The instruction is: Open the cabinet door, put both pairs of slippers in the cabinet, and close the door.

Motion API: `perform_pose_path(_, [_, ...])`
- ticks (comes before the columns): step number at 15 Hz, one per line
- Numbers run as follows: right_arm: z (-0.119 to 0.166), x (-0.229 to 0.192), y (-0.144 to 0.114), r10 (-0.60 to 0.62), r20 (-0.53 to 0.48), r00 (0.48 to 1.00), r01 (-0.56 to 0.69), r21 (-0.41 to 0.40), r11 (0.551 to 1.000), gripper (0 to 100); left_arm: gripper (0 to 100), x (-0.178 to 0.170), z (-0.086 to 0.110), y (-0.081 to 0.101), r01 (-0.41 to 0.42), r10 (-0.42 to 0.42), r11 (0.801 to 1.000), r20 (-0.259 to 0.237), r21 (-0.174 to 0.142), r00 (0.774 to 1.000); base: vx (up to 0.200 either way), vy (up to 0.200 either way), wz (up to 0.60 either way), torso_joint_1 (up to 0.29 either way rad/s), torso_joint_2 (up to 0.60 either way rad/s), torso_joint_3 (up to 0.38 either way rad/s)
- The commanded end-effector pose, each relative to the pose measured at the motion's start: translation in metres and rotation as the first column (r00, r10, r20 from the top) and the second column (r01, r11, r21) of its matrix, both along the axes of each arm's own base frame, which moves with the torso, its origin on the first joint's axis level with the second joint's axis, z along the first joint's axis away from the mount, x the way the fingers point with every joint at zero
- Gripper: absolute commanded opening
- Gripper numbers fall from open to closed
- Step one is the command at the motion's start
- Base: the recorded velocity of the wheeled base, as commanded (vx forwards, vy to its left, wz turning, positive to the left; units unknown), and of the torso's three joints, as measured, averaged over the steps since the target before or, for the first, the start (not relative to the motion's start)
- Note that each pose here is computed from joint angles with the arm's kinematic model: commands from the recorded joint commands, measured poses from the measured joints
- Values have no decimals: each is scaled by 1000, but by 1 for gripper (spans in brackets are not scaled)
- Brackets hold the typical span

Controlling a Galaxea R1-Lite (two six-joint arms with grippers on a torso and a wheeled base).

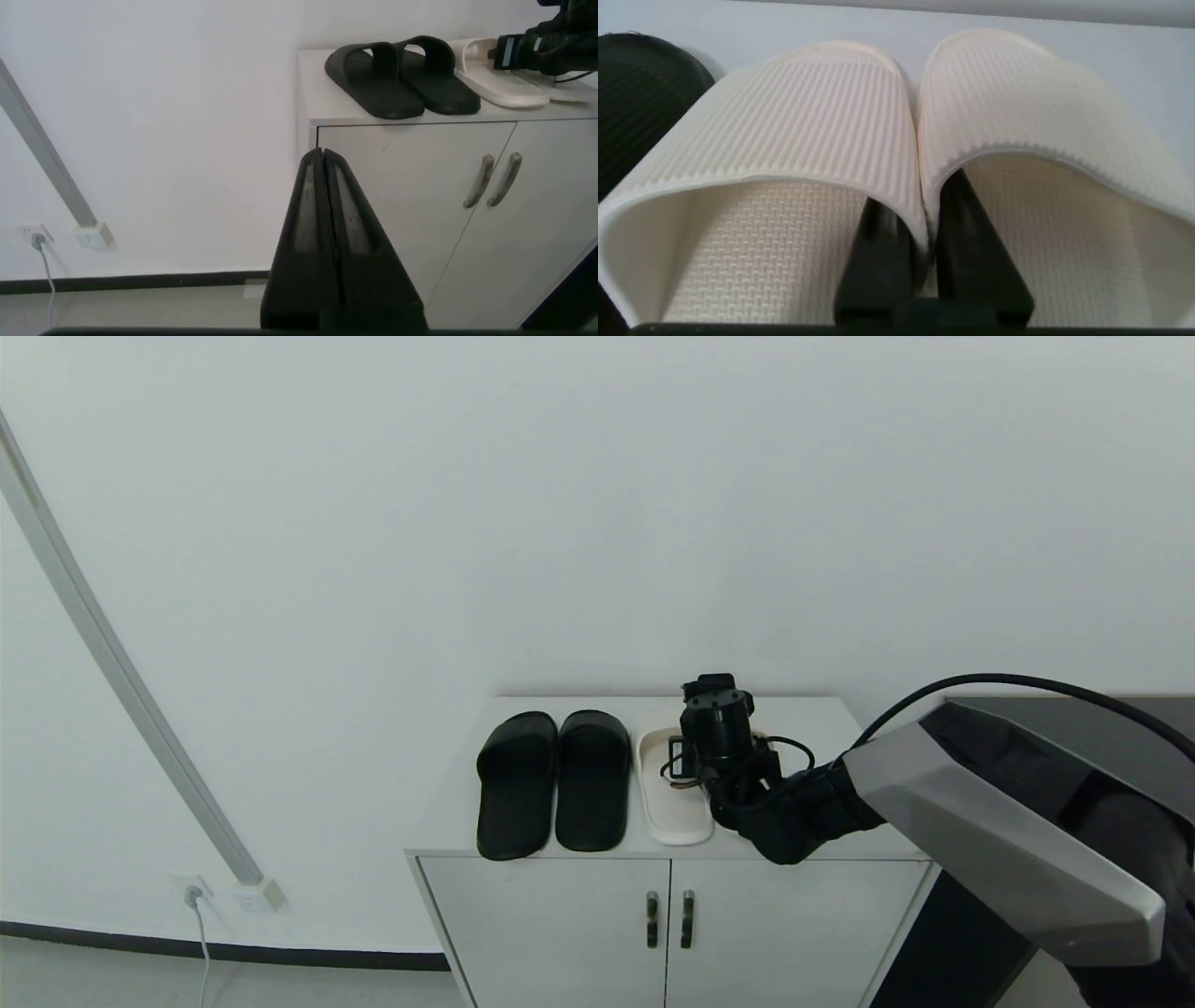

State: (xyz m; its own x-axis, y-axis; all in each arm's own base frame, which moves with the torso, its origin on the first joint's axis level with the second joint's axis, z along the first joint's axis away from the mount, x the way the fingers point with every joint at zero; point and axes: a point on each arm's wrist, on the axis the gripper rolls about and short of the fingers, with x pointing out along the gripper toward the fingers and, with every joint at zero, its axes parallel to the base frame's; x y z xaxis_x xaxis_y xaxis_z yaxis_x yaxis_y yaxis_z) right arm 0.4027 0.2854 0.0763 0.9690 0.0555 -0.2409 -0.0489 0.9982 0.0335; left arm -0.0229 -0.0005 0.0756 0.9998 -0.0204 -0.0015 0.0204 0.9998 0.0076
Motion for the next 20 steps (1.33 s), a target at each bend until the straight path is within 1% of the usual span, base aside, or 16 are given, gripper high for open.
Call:
perform_pose_path(1, [10, -2, -2, -4, 15, 1000, 4, 9, 1000, 0, 0, 0, 0, 0, 0, 0, 1000, 0, 0, 1000, 0, 0, 0, 0, 0, 0])
perform_pose_path(3, [27, -15, -11, -34, 27, 999, 34, -19, 999, 0, 0, 0, 0, 0, 0, 0, 1000, 0, 0, 1000, 0, 0, 0, 0, 0, 0])
perform_pose_path(4, [37, -23, -14, -48, 36, 998, 49, -21, 999, 0, 0, 0, 0, 0, 0, 0, 1000, 0, 0, 1000, 0, 0, 0, 0, 0, 0])
perform_pose_path(6, [65, -54, -22, -30, 48, 998, 30, -13, 999, 0, 0, 0, 0, 0, 0, 0, 1000, 0, 0, 1000, 0, 0, 0, 0, 0, 0])
perform_pose_path(7, [80, -75, -27, -6, 53, 999, 6, -7, 1000, 0, 0, 0, 0, 0, 0, 0, 1000, 0, 0, 1000, 0, 0, 0, 0, 0, 0])
perform_pose_path(8, [90, -99, -32, 33, 50, 998, -32, -9, 999, 0, 0, 0, 0, 0, 0, 0, 1000, 0, 0, 1000, 0, 0, 0, 0, 0, 0])
perform_pose_path(9, [97, -114, -36, 60, 48, 997, -60, -7, 998, 0, 0, 0, 0, 0, 0, 0, 1000, 0, 0, 1000, 0, 0, 0, 0, 0, 0])
perform_pose_path(10, [105, -144, -44, 168, 32, 985, -168, 5, 986, 0, 0, 0, 0, 0, -2, 2, 1000, 0, 0, 1000, 0, 0, 0, 0, 0, 0])
perform_pose_path(11, [107, -166, -56, 269, 8, 963, -269, 15, 963, 0, 0, 0, 0, 0, 0, 0, 1000, 0, 0, 1000, 0, 0, 0, 0, 0, 0])
perform_pose_path(12, [105, -179, -66, 333, -15, 943, -333, 24, 943, 0, 0, 0, 0, 0, -2, 2, 1000, 0, 0, 1000, 0, 0, 0, 0, 0, 0])
perform_pose_path(14, [104, -212, -96, 467, -41, 883, -465, 60, 883, 0, 0, 0, 0, 0, -2, 2, 1000, 0, 0, 1000, 0, 0, 0, 0, 0, 0])
perform_pose_path(15, [105, -225, -109, 525, -41, 850, -521, 78, 850, 0, 0, 0, 0, 0, -2, 2, 1000, 0, 0, 1000, 0, 0, 0, 0, 0, 0])
perform_pose_path(16, [105, -232, -115, 552, -37, 833, -548, 88, 832, 0, 0, 0, 0, 0, -2, 2, 1000, 0, 0, 1000, 0, 0, 0, 0, 0, 0])
perform_pose_path(17, [103, -239, -127, 593, -45, 804, -586, 108, 803, 0, 0, 0, 0, 0, -2, 2, 1000, 0, 0, 1000, 0, 0, 0, 0, 0, 0])
perform_pose_path(20, [92, -235, -129, 592, -90, 801, -585, 94, 806, 0, 0, 0, 0, 0, -2, 2, 1000, 0, -2, 1000, 0, 0, 0, 0, 0, 0])
